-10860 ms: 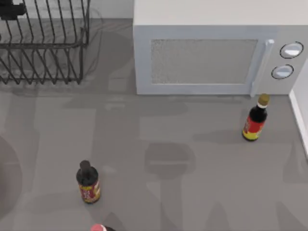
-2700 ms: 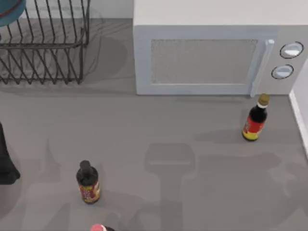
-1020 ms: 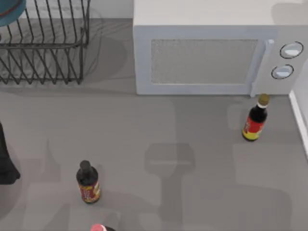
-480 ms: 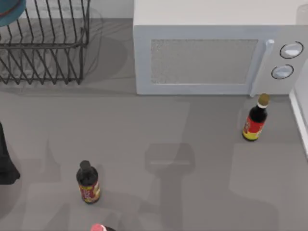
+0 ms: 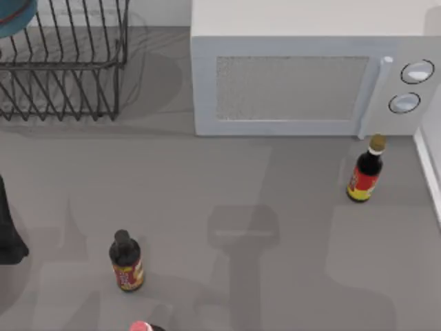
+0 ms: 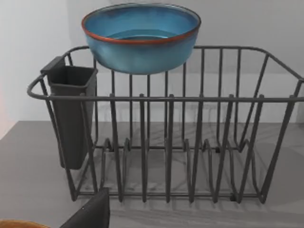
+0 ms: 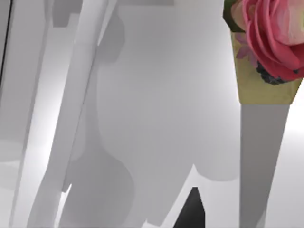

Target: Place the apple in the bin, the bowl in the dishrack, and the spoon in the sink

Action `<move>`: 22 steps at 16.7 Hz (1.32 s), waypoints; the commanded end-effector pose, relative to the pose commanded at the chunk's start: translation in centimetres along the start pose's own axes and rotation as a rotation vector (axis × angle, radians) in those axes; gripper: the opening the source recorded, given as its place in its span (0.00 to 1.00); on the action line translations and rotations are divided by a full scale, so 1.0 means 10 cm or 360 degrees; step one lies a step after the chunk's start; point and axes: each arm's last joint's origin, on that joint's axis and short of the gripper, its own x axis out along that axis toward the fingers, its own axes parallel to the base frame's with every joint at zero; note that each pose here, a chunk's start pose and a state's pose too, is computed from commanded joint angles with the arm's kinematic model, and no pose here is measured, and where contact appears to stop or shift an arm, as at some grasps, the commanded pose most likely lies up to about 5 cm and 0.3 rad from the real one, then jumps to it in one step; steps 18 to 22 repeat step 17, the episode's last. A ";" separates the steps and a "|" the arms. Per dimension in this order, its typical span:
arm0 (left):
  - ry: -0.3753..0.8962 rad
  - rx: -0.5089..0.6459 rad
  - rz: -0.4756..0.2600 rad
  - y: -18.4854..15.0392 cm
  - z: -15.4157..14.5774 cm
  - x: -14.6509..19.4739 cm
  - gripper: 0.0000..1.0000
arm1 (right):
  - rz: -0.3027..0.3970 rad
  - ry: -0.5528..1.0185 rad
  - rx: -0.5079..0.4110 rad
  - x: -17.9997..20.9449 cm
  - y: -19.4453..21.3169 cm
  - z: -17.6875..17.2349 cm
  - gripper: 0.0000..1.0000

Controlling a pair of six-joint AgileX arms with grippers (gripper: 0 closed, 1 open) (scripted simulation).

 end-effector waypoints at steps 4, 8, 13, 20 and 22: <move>0.0000 0.0000 0.0000 0.00 0.00 0.00 1.00 | 0.0000 0.0000 0.0000 0.00 0.00 0.00 0.45; 0.0000 0.0000 0.0000 0.00 0.00 0.00 1.00 | 0.0000 0.0000 0.0000 0.00 0.00 0.00 0.75; 0.0000 0.0000 0.0000 0.00 0.00 0.00 1.00 | 0.0000 0.0000 0.0000 0.00 0.00 0.00 1.00; 0.0000 0.0000 0.0000 0.00 0.00 0.00 1.00 | 0.0000 0.0000 0.0000 0.00 0.00 0.00 1.00; 0.0000 0.0000 0.0000 0.00 0.00 0.00 1.00 | 0.0000 0.0000 0.0000 0.00 0.00 0.00 1.00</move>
